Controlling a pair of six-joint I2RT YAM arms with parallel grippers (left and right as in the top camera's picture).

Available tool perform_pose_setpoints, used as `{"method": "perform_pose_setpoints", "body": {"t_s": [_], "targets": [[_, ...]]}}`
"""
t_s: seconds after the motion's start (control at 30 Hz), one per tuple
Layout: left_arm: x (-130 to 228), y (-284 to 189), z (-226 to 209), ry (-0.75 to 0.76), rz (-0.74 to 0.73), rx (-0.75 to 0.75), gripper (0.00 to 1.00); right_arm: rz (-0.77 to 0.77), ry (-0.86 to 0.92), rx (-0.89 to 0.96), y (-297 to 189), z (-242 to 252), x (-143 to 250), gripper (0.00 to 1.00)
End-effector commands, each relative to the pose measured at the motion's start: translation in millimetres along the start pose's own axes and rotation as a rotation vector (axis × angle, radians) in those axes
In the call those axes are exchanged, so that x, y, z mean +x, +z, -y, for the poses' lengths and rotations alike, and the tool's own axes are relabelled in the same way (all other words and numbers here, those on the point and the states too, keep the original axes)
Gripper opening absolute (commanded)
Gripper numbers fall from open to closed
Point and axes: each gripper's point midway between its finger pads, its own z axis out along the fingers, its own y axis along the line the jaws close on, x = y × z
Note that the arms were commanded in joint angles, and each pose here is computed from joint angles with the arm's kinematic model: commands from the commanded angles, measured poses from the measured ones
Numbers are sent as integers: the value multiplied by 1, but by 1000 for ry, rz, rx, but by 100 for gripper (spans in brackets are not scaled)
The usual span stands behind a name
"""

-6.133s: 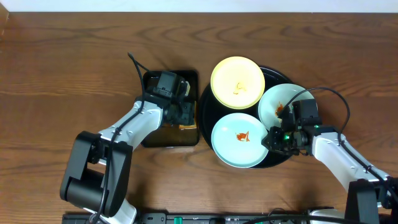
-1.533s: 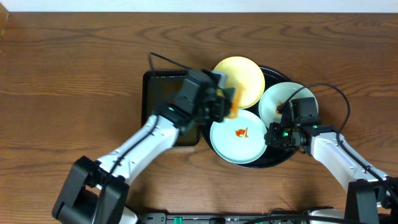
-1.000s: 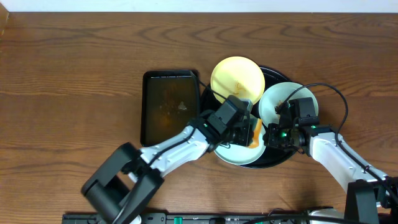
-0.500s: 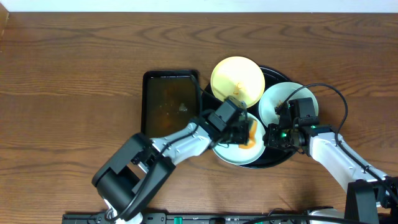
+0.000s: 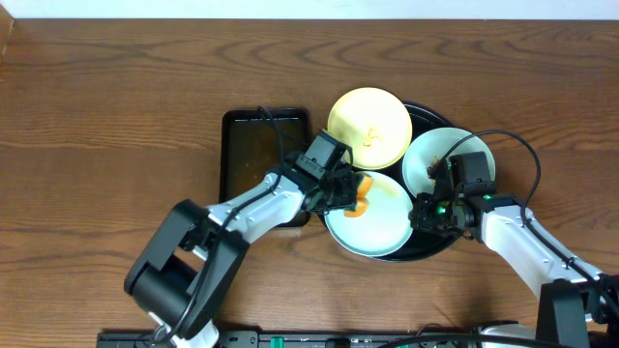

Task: Clean dirty plates on tray and stack at the side

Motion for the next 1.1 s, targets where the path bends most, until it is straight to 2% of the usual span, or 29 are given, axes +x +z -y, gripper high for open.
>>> {"method": "perform_pose_setpoints", "body": {"t_s": [0.0, 0.13, 0.23, 0.37, 0.57, 0.73, 0.83, 1.07], "targets": [[-26, -35, 1, 96, 150, -56, 7, 1, -10, 65, 3, 10, 2, 1], [-46, -70, 9, 172, 287, -85, 7, 18, -16, 58, 3, 8, -2, 1], [-54, -85, 6, 178, 336, -114, 8, 19, -17, 57, 3, 8, -2, 2], [-61, -100, -33, 111, 362, -254, 7, -9, -8, 59, 3, 9, 4, 15], [-74, -123, -94, -28, 371, -391, 8, -48, 2, 73, 3, 12, 14, 18], [-81, -136, -121, -103, 385, -425, 8, -57, -21, 61, 4, 5, 18, 12], [-82, -138, -125, -116, 387, -430, 8, -55, -41, 56, 6, 1, 18, 1], [-81, -138, -126, -116, 383, -432, 8, 7, -67, 42, 4, -5, 2, 1]]}}
